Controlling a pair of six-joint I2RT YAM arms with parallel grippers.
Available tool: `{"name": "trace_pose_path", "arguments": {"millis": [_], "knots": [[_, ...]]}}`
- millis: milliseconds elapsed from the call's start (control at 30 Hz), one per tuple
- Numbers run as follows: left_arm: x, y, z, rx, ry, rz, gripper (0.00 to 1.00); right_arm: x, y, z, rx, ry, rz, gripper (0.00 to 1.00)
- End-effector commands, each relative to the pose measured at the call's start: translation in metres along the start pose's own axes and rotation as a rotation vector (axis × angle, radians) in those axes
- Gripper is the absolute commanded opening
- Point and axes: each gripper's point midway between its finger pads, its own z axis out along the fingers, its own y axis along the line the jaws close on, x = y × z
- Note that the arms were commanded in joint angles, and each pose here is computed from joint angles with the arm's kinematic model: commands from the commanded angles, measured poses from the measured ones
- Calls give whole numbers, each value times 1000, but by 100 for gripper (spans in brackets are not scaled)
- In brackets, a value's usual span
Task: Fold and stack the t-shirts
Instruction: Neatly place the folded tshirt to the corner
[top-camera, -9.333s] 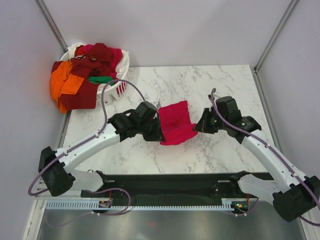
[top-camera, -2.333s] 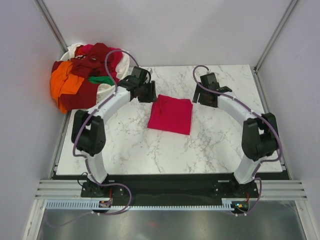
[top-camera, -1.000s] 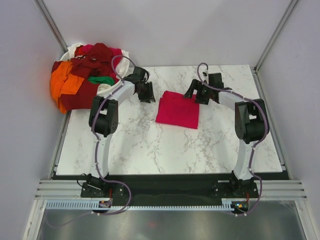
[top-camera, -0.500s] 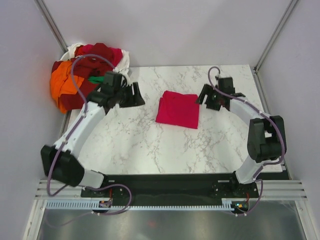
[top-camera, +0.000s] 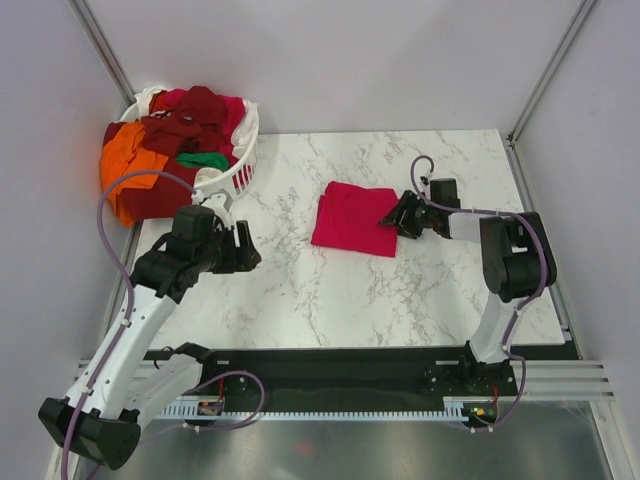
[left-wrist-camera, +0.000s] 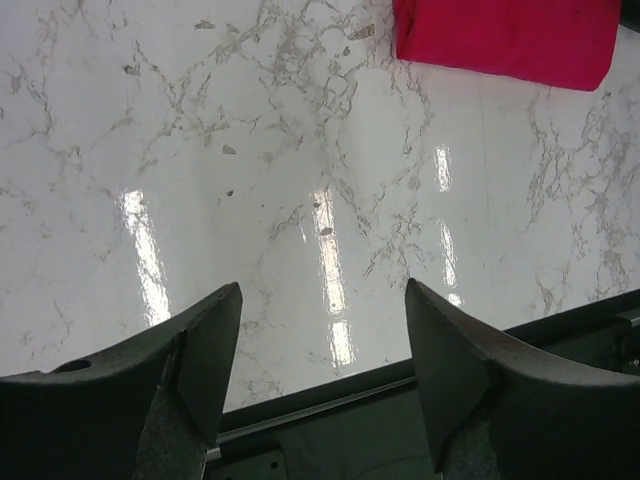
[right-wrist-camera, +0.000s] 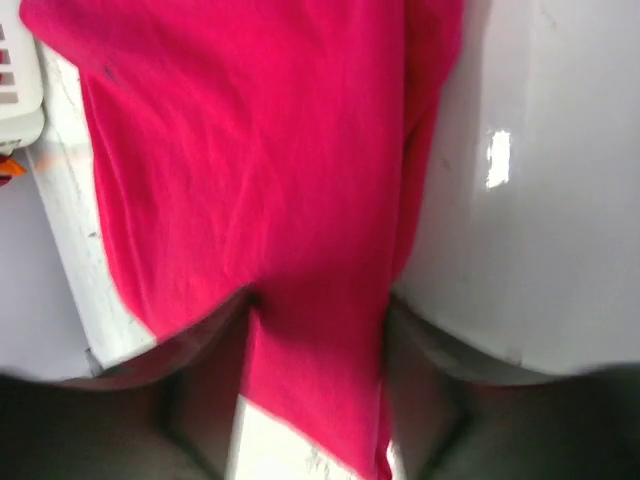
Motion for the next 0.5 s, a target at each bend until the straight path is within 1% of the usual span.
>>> {"name": "trace_pose_path", "arguments": {"millis": [0, 67, 100, 133, 167, 200, 233, 267, 300, 333, 367, 400, 433, 467], "knots": [[-7, 6, -8, -28, -58, 27, 75, 40, -29, 28, 25, 82, 65, 53], [-7, 10, -7, -47, -71, 24, 76, 41, -24, 32, 3, 90, 60, 41], [-7, 11, -5, -52, -77, 19, 76, 33, -19, 34, -13, 78, 41, 28], [-7, 12, -5, -53, -77, 18, 76, 27, -16, 35, -14, 69, 28, 21], [-6, 12, -3, -55, -73, 16, 76, 19, -17, 34, 1, 58, 18, 9], [-7, 12, -3, -54, -74, 14, 76, 0, -12, 30, 24, 49, -36, 3], [-6, 12, -3, -55, -73, 14, 76, -12, -13, 26, 56, 37, -60, 0], [-6, 12, -2, -55, -72, 13, 76, -35, -27, 20, 148, -18, -93, 0], [-6, 12, -3, -54, -74, 11, 76, -59, -21, 10, 198, -37, -123, 0], [-6, 12, -3, -55, -78, 11, 75, -76, -29, 2, 256, -63, -196, 0], [-8, 16, -4, -74, -91, 9, 75, -96, -39, -9, 315, -97, -215, 0], [-9, 16, -5, -74, -100, 6, 75, -121, -49, -23, 418, -138, -232, 0], [-9, 16, -7, -76, -109, 5, 75, -135, -57, -32, 464, -151, -269, 0], [-10, 17, -8, -80, -115, 3, 74, -146, -73, -35, 505, -152, -258, 0]]}}
